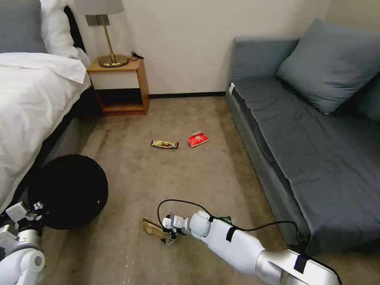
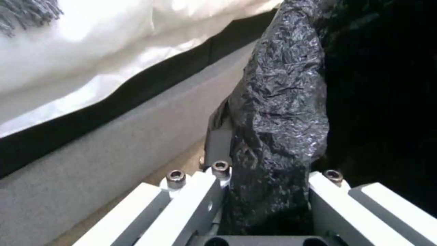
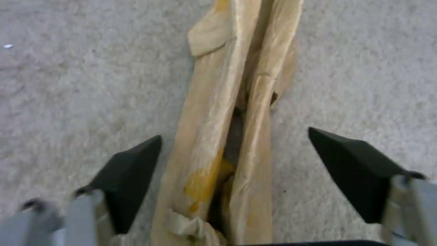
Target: Pick up the trash bin, then pick up the garbage on the floor and place it into the trash bin.
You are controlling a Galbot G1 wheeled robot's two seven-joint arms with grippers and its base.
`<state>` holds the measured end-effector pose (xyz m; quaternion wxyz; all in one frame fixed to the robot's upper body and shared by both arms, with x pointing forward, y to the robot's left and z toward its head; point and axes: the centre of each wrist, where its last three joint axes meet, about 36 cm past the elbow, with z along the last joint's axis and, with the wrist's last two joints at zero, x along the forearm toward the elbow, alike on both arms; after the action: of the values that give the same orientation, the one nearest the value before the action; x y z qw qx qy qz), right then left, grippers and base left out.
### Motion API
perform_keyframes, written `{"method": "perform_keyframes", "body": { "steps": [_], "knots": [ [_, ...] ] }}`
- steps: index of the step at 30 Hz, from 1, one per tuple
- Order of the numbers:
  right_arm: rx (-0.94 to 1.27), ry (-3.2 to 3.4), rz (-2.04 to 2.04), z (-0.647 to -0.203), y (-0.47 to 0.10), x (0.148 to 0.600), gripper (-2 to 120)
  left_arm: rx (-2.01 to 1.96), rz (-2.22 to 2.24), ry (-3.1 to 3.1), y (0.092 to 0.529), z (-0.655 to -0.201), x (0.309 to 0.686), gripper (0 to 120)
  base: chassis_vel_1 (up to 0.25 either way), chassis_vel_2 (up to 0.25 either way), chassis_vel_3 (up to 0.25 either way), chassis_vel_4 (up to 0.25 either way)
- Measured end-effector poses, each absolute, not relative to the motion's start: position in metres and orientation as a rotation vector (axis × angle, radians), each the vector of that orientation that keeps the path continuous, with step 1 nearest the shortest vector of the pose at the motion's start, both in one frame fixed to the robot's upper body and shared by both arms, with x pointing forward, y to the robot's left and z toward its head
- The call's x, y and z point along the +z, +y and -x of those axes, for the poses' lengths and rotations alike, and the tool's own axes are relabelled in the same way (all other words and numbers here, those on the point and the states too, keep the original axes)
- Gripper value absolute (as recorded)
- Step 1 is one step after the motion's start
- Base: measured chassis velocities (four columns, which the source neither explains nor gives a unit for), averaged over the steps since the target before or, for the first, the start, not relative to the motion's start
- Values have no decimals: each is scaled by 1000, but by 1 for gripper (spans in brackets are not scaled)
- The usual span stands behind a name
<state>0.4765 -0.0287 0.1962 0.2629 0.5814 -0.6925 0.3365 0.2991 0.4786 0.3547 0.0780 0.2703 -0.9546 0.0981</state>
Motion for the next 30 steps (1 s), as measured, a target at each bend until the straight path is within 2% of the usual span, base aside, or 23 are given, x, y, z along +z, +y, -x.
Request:
{"method": "perform_keyframes", "body": {
  "steps": [3,6,7,10,12,15,18,21,24,27,30],
  "knots": [
    [901,-1875,-1577,-477,-29,196,73,295,-805,-2859,479,-299,354,3,0,0,0,0],
    [890,-1883,-1581,-477,-29,195,59,301,-802,-2860,478,-298,352,3,0,0,0,0],
    [890,-1883,-1581,-477,-29,195,59,301,-802,-2860,478,-298,352,3,0,0,0,0],
    [884,-1890,-1582,-477,-29,195,45,302,-797,-2864,478,-298,352,3,0,0,0,0],
    [883,-1891,-1582,-477,-29,195,42,302,-796,-2865,478,-298,351,3,0,0,0,0],
    [874,-1893,-1583,-477,-30,194,26,301,-791,-2868,479,-297,351,3,0,0,0,0],
    [862,-1900,-1582,-478,-31,194,20,299,-786,-2870,479,-296,351,3,0,0,0,0],
    [840,-1924,-1574,-480,-31,197,5,298,-780,-2873,480,-296,351,3,0,0,0,0],
    [820,-1954,-1566,-485,-32,202,0,298,-778,-2874,480,-296,351,3,0,0,0,0],
    [793,-1999,-1560,-492,-32,211,0,297,-776,-2875,480,-296,351,3,0,0,0,0],
    [744,-2105,-1552,-513,-28,239,0,296,-768,-2879,479,-296,351,3,0,0,0,0]
  ]
}}
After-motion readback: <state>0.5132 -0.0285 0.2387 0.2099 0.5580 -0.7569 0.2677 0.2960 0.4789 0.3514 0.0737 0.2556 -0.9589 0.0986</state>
